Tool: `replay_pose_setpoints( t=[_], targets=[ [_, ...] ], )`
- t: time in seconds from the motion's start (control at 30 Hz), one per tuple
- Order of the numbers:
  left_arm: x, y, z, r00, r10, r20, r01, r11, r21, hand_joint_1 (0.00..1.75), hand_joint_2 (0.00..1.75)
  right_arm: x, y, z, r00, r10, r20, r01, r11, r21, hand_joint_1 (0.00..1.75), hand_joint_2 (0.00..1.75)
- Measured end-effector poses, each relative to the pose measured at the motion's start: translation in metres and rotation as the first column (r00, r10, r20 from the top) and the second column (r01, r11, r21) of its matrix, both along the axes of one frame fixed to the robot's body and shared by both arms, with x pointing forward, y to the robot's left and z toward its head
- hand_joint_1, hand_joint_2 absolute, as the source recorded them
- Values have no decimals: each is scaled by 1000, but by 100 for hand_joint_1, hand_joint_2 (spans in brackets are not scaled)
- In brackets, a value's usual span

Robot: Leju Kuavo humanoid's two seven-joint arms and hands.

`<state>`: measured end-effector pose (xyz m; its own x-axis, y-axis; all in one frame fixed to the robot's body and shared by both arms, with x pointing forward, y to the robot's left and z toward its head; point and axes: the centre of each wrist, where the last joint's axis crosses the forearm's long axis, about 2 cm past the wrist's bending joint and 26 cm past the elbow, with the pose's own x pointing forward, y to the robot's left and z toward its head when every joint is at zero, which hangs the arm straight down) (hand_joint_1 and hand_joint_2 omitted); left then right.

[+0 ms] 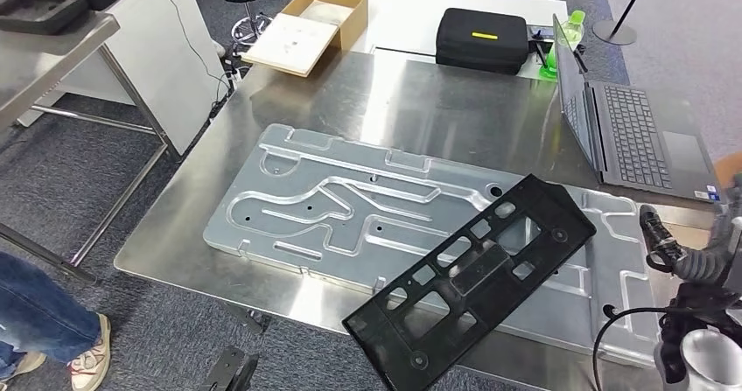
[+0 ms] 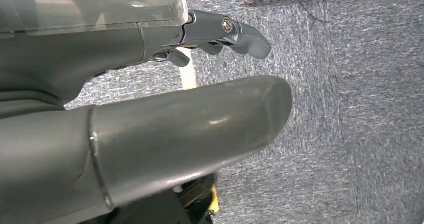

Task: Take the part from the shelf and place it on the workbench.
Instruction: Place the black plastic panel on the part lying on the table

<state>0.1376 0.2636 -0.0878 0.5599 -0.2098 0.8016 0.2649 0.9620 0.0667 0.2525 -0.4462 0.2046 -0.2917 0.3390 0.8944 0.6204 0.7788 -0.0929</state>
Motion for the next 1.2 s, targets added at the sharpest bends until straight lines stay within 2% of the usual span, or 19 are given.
replay_pose_setpoints(
  t=[0.03,0.1,0.17,0.23,0.3,0.37,0.43,0.5,0.6,0.83,1.03,1.2],
  targets=[
    [0,1,0,1000,-1,1,1,1000,1,0,0,0,1,1,999,-28,41,30,998,-64,0,0],
    [0,1,0,1000,-3,2,3,1000,2,0,0,-1,6,5,989,-61,133,87,976,-200,0,0],
    [-1,1,0,1000,-6,1,6,1000,2,0,0,-3,15,15,968,-70,242,158,916,-368,0,0],
    [0,1,0,1000,-8,1,8,1000,3,0,0,-6,31,31,927,-63,369,276,780,-562,0,0],
    [3,1,1,1000,-9,5,9,1000,6,0,0,-10,52,46,876,-19,481,403,576,-711,0,0],
    [6,0,2,1000,-12,7,12,1000,11,0,0,-13,74,57,842,50,537,479,388,-787,0,0],
    [7,-1,2,1000,-15,3,15,1000,13,0,0,-16,91,63,822,104,560,519,267,-812,0,0],
    [8,-3,3,1000,-16,2,16,1000,11,0,0,-17,101,70,802,136,581,550,213,-808,0,0],
    [14,-6,4,1000,-18,12,18,1000,7,0,0,-17,113,79,774,158,613,581,206,-787,0,0],
    [15,-6,5,1000,-22,19,22,1000,9,0,0,-18,124,90,720,166,674,614,301,-730,0,0],
    [13,-6,4,1000,-21,18,21,1000,12,0,0,-19,127,93,694,160,702,625,348,-698,0,0],
    [14,-6,5,1000,-21,22,20,1000,12,0,0,-19,126,96,681,147,717,638,360,-680,0,0]
  ],
)
